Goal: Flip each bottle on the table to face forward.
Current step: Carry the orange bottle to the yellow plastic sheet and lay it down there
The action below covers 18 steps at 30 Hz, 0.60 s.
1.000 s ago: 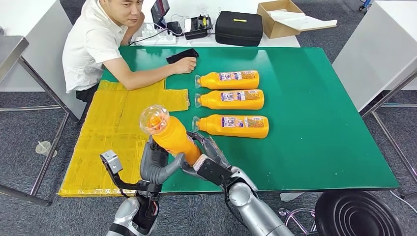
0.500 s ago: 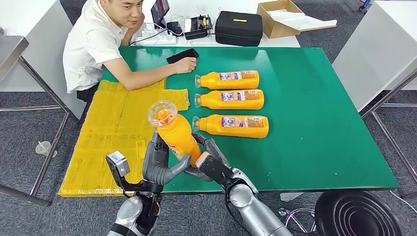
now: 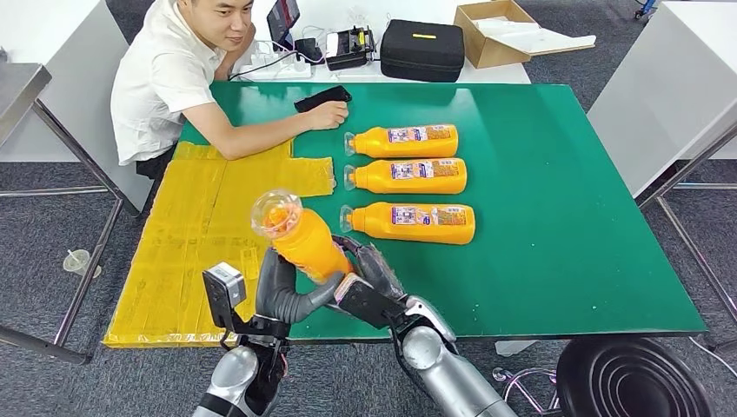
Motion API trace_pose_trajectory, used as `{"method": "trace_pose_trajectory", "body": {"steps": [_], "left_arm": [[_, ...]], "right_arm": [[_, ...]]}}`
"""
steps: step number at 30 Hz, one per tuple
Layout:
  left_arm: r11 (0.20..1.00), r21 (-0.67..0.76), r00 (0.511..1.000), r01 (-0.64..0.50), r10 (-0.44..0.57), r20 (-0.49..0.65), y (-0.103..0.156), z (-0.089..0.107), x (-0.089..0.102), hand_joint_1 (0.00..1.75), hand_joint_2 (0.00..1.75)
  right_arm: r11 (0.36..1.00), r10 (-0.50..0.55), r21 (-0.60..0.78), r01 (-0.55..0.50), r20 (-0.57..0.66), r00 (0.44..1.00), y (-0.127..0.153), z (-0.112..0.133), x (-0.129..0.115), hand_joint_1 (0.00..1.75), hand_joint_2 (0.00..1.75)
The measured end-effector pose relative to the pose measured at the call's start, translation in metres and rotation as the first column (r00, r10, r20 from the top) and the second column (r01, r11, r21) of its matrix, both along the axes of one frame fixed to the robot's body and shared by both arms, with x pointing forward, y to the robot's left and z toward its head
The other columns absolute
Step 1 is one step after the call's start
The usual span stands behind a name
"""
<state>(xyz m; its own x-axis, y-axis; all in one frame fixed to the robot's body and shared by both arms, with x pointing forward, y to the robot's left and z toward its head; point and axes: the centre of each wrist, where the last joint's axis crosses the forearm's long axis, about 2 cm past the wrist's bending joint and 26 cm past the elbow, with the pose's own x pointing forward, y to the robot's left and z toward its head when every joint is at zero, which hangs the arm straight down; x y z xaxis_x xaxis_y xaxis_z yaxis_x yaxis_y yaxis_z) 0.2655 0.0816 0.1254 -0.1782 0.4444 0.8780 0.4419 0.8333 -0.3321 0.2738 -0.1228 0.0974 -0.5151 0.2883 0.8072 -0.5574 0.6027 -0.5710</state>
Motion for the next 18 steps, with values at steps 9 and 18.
{"method": "trace_pose_trajectory", "body": {"steps": [9, 18], "left_arm": [[0.999, -0.009, 0.989, 0.032, -0.033, -0.142, 0.004, -0.007, 0.011, 1.73, 1.75], [0.973, -0.204, 0.976, 0.112, -0.146, -0.160, 0.010, -0.007, 0.021, 1.75, 1.75]], "right_arm": [[0.984, -0.004, -0.175, 0.034, 0.171, 0.985, 0.013, 0.011, 0.002, 1.75, 1.75], [0.983, 0.016, -0.183, 0.029, 0.237, 0.971, 0.018, 0.018, 0.006, 0.87, 1.75]]}}
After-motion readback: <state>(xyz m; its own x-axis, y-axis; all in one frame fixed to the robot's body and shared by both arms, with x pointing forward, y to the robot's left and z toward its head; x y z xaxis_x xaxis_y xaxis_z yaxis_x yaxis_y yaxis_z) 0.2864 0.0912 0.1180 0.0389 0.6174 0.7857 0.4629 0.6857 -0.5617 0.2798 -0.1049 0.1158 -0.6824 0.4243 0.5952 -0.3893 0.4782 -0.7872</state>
